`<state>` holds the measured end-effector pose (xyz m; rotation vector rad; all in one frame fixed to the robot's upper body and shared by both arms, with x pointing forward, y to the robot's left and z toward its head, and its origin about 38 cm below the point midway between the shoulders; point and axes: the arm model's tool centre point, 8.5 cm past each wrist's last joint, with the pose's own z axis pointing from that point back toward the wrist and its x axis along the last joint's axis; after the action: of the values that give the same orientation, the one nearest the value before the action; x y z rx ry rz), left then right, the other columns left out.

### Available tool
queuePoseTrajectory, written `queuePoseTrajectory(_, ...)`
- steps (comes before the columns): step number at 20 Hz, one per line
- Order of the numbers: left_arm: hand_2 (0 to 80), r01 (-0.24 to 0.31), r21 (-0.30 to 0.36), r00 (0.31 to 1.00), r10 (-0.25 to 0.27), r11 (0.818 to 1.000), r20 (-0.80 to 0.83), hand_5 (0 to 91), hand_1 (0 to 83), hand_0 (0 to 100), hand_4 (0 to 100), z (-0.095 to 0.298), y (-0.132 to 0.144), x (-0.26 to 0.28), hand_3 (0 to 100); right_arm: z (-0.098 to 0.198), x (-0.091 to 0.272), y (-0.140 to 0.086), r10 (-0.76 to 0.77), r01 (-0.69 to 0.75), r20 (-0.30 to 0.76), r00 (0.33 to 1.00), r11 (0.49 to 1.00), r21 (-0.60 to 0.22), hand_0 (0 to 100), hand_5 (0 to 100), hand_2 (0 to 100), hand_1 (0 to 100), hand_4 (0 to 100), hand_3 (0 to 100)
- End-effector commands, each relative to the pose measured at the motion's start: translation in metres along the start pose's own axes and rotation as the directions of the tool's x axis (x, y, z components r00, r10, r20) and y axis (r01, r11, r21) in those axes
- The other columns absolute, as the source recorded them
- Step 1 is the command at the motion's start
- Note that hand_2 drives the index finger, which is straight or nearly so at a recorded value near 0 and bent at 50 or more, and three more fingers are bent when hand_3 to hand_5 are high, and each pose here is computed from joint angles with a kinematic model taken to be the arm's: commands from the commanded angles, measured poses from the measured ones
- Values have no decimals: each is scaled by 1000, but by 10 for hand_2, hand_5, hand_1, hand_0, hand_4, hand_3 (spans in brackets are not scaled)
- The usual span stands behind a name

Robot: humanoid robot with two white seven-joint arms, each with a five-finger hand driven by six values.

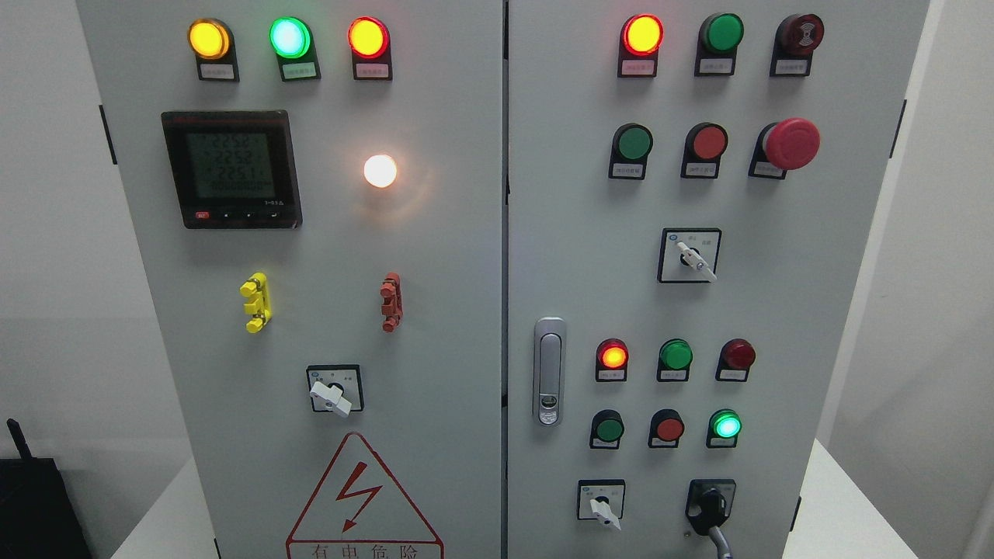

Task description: Trip black knob to open circuit

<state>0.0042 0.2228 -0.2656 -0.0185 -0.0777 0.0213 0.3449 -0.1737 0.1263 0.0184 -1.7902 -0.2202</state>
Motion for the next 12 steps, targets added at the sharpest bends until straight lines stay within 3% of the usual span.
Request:
queuePoseTrajectory(1, 0, -3, -1, 1000, 3, 1000, 6, 0, 389, 120, 0, 0, -1, 3, 0, -4, 25, 26, -45, 38, 84, 995, 995, 88, 0, 1000, 118, 100, 1000, 1000)
queuePoseTrajectory(12, 0, -3, 0, 1000, 3, 1000, 7, 0, 389, 120, 0, 0, 0, 3, 0, -5, 25, 26, -45, 38, 84, 995, 996, 86, 0, 1000, 120, 101, 1000, 1000)
